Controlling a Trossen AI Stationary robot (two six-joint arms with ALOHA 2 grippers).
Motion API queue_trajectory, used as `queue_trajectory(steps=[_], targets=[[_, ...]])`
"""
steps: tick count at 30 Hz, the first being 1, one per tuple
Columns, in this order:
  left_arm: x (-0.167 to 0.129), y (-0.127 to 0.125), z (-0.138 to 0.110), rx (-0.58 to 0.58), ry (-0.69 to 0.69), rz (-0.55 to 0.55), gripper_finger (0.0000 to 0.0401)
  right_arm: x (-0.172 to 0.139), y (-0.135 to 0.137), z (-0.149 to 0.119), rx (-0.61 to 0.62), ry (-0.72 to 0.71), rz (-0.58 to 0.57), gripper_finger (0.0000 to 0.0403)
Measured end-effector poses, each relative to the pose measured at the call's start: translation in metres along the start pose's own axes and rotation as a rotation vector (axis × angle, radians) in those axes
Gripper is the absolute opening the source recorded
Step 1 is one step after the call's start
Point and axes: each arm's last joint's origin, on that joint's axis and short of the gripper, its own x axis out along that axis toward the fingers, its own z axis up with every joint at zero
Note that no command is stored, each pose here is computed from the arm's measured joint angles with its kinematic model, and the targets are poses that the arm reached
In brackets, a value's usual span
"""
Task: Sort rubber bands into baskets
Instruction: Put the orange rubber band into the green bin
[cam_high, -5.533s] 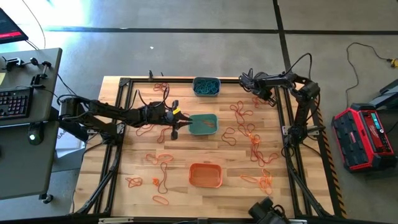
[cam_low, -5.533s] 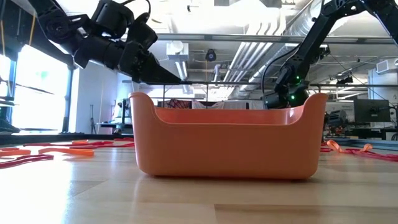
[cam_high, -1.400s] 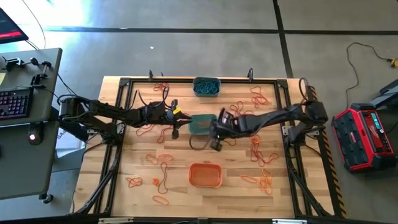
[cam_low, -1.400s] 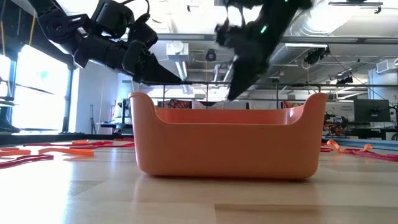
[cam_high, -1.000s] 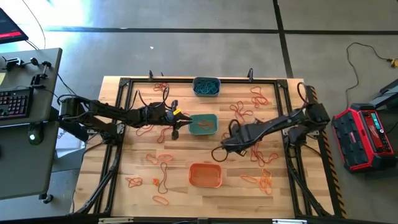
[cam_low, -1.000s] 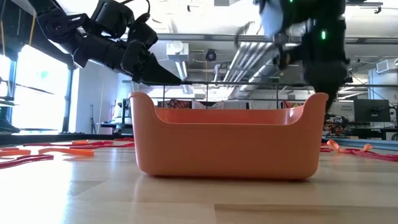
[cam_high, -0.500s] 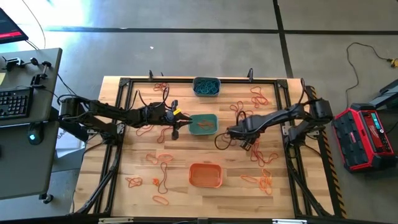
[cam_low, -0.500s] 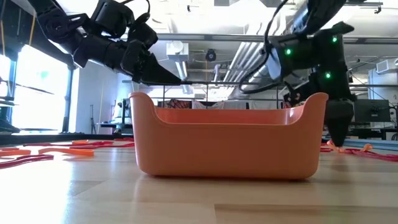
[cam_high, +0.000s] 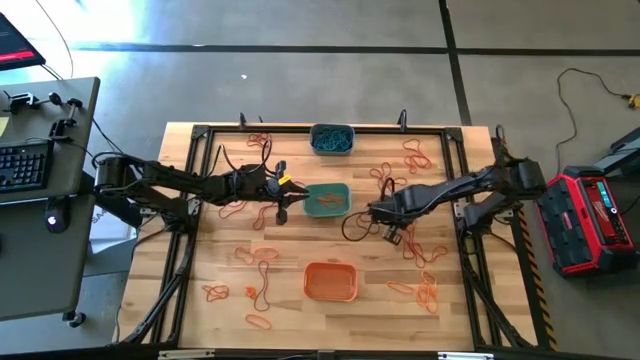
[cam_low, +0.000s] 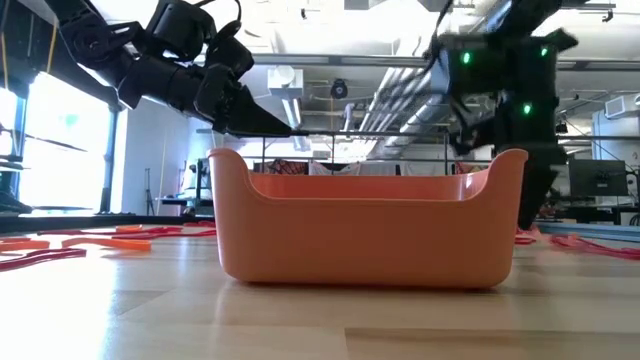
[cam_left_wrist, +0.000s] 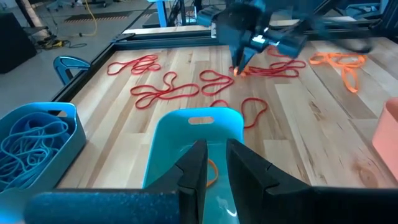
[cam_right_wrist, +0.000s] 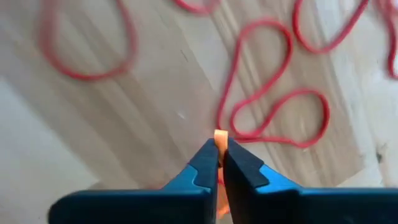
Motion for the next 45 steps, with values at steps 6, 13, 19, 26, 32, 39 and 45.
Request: queue_trajectory(steps=[6,13,19,26,32,39,45], targets=[[0.000,0.000,0.000,-0.005,0.000,0.000,0.0050,-0.029,0.005,-0.005,0.025,-0.177,-0.003,0.0004],[0.000,0.000,0.000,-0.020,0.000,0.000,0.0050,-0.045,0.019,-0.003,0.051,-0.444,-0.027,0.0002],[0.000,0.000,0.000,-0.039,0.000,0.000,0.0050,-0.054,0.034,0.011,0.137,-0.705,-0.022,0.0001],[0.000,0.000,0.001,-0.032,-0.009,0.002,0.0050,-0.048,0.049,0.049,0.061,-0.879,0.099,0.0001],[0.000,0.000,0.001,-0.031,-0.008,0.002,0.0050,-0.023,0.045,0.080,0.045,-0.917,0.149,0.0000],[0.000,0.000,0.001,-0.021,-0.007,0.003,0.0050,-0.002,0.029,0.101,0.109,-0.912,0.140,0.0000],[0.000,0.000,0.001,-0.021,-0.007,0.003,0.0050,0.014,0.026,0.106,0.132,-0.872,0.128,0.0018]])
